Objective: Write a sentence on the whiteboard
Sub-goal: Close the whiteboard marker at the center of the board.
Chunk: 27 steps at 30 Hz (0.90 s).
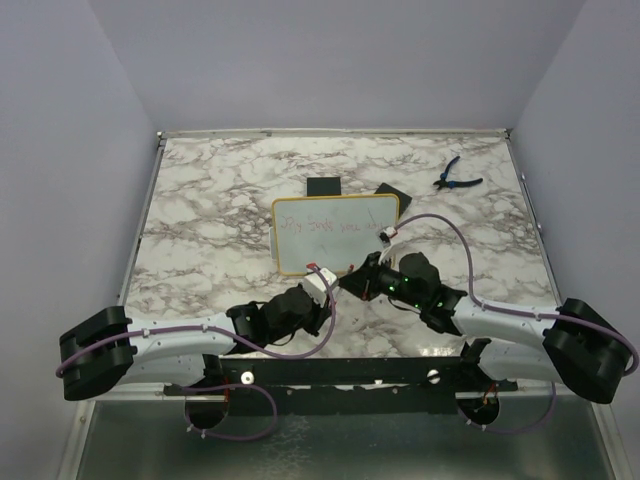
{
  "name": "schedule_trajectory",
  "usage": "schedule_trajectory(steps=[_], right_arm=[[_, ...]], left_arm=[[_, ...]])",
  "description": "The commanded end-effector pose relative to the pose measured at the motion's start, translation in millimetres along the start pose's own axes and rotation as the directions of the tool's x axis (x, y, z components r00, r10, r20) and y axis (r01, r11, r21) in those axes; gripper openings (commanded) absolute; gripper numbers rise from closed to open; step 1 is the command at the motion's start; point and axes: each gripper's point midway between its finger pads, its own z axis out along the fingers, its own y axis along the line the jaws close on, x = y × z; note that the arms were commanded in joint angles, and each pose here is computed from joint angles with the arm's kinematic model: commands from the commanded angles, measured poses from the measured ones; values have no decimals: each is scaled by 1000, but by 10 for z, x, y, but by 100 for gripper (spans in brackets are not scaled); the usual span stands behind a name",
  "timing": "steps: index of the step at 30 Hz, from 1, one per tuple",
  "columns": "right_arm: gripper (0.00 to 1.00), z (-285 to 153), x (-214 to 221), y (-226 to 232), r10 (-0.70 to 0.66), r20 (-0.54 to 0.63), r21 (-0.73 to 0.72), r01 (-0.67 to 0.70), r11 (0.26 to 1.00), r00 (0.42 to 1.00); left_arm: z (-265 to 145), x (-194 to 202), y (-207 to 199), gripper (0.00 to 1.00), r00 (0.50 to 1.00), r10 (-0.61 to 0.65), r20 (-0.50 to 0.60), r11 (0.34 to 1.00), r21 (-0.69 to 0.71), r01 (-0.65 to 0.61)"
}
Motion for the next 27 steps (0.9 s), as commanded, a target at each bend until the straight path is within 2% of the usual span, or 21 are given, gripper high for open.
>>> schedule_trajectory(steps=[1, 27], right_arm=[[1, -180, 844, -44, 35, -327, 11, -33, 999, 944], [1, -187, 1242, 3, -20, -479, 27, 37, 999, 878]], left_arm=[[-24, -902, 14, 0, 945, -80, 318, 995, -32, 95], [-28, -949, 161, 0, 931, -99, 351, 990, -58, 127]])
